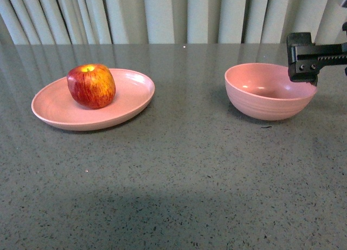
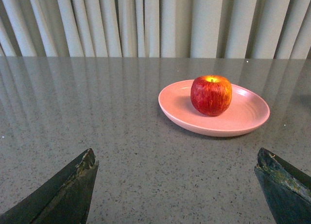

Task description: Move apple from plate to bowl

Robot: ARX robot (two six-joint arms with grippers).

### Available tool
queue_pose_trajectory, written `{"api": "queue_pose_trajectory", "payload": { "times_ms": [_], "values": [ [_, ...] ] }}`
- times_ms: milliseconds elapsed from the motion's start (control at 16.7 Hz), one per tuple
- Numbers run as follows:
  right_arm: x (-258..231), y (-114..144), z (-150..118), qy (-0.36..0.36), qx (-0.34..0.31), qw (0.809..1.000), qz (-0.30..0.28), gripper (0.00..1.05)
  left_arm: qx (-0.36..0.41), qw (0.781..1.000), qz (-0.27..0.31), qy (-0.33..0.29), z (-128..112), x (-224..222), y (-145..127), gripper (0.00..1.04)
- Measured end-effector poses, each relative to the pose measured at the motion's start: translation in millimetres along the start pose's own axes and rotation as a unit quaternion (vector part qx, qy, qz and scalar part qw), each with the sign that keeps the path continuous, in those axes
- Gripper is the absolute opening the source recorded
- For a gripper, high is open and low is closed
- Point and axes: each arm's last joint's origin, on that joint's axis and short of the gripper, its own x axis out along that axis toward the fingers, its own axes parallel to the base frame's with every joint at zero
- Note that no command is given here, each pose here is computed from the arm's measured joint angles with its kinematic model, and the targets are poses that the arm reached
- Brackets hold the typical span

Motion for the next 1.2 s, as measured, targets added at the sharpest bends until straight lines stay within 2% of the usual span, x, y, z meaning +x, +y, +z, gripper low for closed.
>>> {"api": "queue_pose_trajectory", "payload": {
  "times_ms": [300,599,779,839,1199],
  "values": [
    [15.1,1.6,-5.8,0.026,0.021,0.999,-0.006,0.98,0.0,1.0,0.0,0.0,0.0,0.0,0.0,0.98],
    [14.3,4.8,-1.4,0.021,0.026,0.999,-0.008,0.5,0.0,1.0,0.0,0.0,0.0,0.0,0.0,0.98],
    [13.5,6.9,0.2,0.023,0.026,0.999,-0.007,0.06,0.0,1.0,0.0,0.0,0.0,0.0,0.0,0.98],
    [13.4,7.1,1.1,0.021,0.029,0.999,-0.006,0.02,0.0,1.0,0.0,0.0,0.0,0.0,0.0,0.98],
    [12.1,6.6,3.2,0.023,0.038,0.999,-0.003,0.02,0.0,1.0,0.0,0.0,0.0,0.0,0.0,0.98]
  ]
}}
